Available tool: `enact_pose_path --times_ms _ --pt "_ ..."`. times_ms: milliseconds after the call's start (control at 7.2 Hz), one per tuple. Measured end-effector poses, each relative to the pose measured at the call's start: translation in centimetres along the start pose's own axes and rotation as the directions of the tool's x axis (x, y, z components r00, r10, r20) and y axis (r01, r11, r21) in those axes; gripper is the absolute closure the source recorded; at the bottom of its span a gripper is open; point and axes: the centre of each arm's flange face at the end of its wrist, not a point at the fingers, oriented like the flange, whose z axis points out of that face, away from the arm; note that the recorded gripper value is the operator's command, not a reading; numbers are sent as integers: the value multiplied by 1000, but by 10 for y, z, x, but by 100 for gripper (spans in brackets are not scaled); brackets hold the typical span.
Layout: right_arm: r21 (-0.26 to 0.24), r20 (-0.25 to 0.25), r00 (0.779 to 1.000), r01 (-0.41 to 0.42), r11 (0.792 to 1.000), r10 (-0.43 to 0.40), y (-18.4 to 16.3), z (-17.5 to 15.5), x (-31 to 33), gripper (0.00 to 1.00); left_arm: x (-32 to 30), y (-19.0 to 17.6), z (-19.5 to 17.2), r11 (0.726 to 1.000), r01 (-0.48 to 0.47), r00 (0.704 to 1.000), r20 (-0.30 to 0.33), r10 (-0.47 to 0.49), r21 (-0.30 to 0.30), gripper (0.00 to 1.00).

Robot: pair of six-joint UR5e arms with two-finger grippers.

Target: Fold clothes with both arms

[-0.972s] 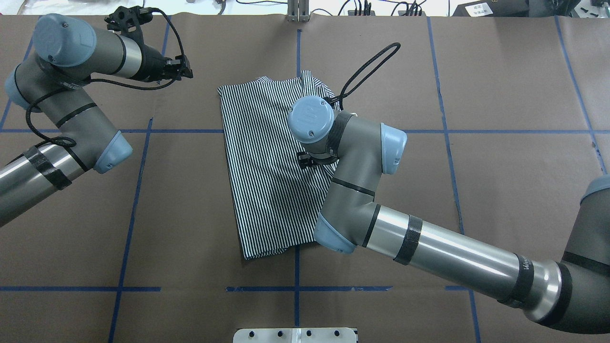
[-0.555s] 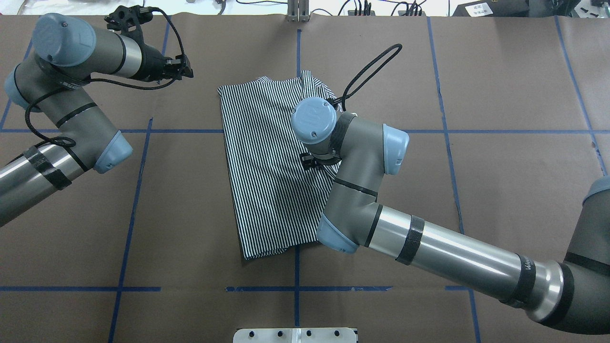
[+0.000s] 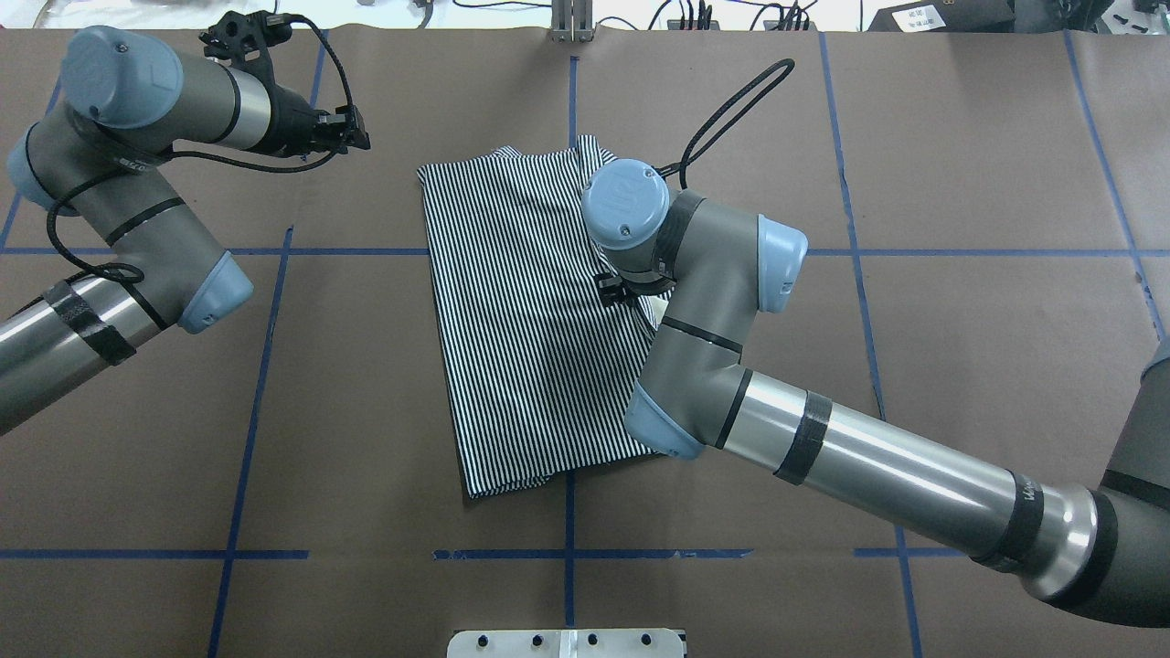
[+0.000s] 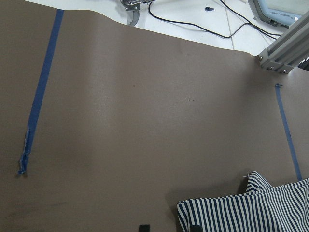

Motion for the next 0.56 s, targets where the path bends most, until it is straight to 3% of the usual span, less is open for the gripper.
enact_pose_path --times_ms 555 --pt "-15 -18 999 29 999 -29 -13 13 50 1 1 0 0 1000 1 1000 0 -1 0 60"
